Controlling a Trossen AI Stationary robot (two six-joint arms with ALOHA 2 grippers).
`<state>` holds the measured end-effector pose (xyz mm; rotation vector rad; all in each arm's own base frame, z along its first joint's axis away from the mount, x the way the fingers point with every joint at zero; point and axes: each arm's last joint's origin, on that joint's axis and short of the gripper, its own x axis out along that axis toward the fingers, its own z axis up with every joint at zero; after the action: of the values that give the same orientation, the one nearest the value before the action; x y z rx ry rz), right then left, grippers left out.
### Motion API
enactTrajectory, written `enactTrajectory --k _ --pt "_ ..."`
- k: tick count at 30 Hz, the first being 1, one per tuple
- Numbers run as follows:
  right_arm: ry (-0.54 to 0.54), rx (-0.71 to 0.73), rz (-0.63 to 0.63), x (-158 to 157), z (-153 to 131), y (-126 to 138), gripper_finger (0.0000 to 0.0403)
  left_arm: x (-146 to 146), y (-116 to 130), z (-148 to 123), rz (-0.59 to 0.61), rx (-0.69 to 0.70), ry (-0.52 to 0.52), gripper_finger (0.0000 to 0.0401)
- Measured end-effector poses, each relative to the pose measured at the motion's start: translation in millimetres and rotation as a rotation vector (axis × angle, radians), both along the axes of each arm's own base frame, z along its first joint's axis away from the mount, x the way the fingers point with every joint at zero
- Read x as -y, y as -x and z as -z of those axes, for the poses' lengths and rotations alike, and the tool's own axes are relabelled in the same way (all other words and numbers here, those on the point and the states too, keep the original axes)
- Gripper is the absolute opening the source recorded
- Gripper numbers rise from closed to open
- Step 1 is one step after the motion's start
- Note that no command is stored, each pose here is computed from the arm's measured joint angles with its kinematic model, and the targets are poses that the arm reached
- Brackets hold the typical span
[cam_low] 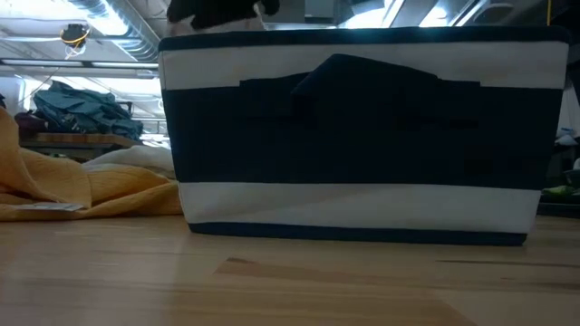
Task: Fold towel
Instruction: Fold the white-and-brown checkered towel
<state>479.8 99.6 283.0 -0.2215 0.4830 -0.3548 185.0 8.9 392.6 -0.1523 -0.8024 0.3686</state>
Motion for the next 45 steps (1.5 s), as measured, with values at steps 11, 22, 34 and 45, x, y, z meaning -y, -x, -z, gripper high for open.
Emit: enactTrajectory --k 11,22,34,45 --pt "-0.037 0.048 0.119 -5.2 12.4 -3.9 0.0215 0.0 3.6 -2.0 0.026 0.026 0.025 0.0000" --pt "-0.541 0.242 0.189 -7.9 13.5 -10.0 0.0215 0.1 3.5 -1.9 0.029 0.025 0.027 0.0000" --pt "-0.775 0.415 0.355 7.3 29.5 -24.2 0.0215 0.2 11.3 -6.7 0.053 0.079 0.038 0.0000" --pt "-0.857 0.595 0.363 35.7 15.5 -34.0 0.0215 0.1 21.5 -11.8 0.057 0.114 0.039 0.0000"
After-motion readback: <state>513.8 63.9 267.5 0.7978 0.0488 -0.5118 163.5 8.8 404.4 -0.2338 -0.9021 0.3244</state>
